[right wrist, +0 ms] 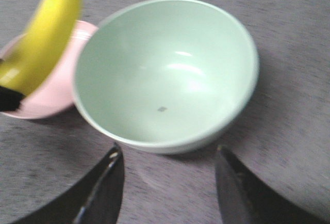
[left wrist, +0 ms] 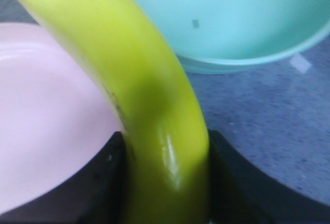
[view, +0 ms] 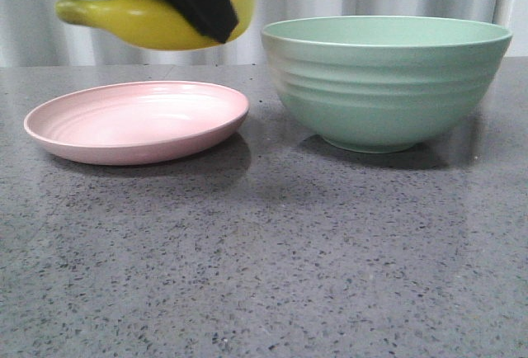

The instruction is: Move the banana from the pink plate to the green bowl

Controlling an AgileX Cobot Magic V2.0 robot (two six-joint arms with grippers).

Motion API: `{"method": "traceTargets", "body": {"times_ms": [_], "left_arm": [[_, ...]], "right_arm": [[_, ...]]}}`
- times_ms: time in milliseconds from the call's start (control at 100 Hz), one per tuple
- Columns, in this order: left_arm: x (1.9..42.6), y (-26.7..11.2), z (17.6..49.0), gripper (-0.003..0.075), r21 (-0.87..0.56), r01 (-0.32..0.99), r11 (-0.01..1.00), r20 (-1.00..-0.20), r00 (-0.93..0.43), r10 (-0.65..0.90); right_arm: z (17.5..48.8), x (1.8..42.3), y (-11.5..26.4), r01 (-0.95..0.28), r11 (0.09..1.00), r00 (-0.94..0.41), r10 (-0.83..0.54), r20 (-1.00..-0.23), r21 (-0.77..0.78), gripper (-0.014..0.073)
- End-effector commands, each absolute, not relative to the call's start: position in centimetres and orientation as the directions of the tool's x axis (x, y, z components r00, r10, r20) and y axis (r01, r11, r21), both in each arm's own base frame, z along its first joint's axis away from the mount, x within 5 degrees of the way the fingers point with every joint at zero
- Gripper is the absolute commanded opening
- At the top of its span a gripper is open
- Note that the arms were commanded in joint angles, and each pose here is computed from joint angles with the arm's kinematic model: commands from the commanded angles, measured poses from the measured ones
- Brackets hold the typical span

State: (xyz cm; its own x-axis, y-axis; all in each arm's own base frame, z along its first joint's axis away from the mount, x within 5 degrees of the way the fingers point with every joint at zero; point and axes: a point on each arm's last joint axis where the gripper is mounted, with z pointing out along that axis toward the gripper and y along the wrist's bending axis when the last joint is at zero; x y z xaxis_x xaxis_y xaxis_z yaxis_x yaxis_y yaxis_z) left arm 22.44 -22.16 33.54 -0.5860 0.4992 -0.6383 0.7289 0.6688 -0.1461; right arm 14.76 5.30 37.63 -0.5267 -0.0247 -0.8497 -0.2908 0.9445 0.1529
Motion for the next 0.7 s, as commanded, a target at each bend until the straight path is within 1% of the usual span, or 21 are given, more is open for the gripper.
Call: {"method": "traceTargets", "body": {"times_ms": [0,120,260,410,600,690], "left_arm": [[20.9,-22.7,36.6,-0.0019,-0.136,0.767,0.628,-0.736,-0.502,0.454],[19.9,-23.6,36.6,-0.0019,-0.136,0.794,0.593,-0.736,-0.481,0.476],[19.1,-24.2,36.6,-0.0019,-0.135,0.812,0.568,-0.74,-0.464,0.487],[19.0,-24.3,36.7,-0.0019,-0.139,0.814,0.564,-0.74,-0.464,0.488],[19.0,-24.3,36.7,-0.0019,-0.139,0.814,0.564,-0.74,-0.464,0.488],[19.0,-24.3,36.7,-0.0019,-0.139,0.814,0.564,-0.74,-0.464,0.488]], "right_arm": [[40.0,16.0,6.6,-0.345,0.922,-0.459,-0.004,-0.888,0.174,0.0358],[41.2,17.8,8.9,-0.412,0.89,-0.463,-0.019,-0.886,0.196,0.037],[41.8,20.6,11.0,-0.433,0.873,-0.484,-0.014,-0.875,0.226,0.0391],[40.8,24.0,12.7,-0.418,0.871,-0.528,-0.002,-0.849,0.258,0.0391],[39.4,27.0,14.6,-0.388,0.848,-0.592,0.07,-0.803,0.36,0.0391],[38.9,28.2,15.1,-0.376,0.849,-0.586,0.092,-0.805,0.371,0.039]]}}
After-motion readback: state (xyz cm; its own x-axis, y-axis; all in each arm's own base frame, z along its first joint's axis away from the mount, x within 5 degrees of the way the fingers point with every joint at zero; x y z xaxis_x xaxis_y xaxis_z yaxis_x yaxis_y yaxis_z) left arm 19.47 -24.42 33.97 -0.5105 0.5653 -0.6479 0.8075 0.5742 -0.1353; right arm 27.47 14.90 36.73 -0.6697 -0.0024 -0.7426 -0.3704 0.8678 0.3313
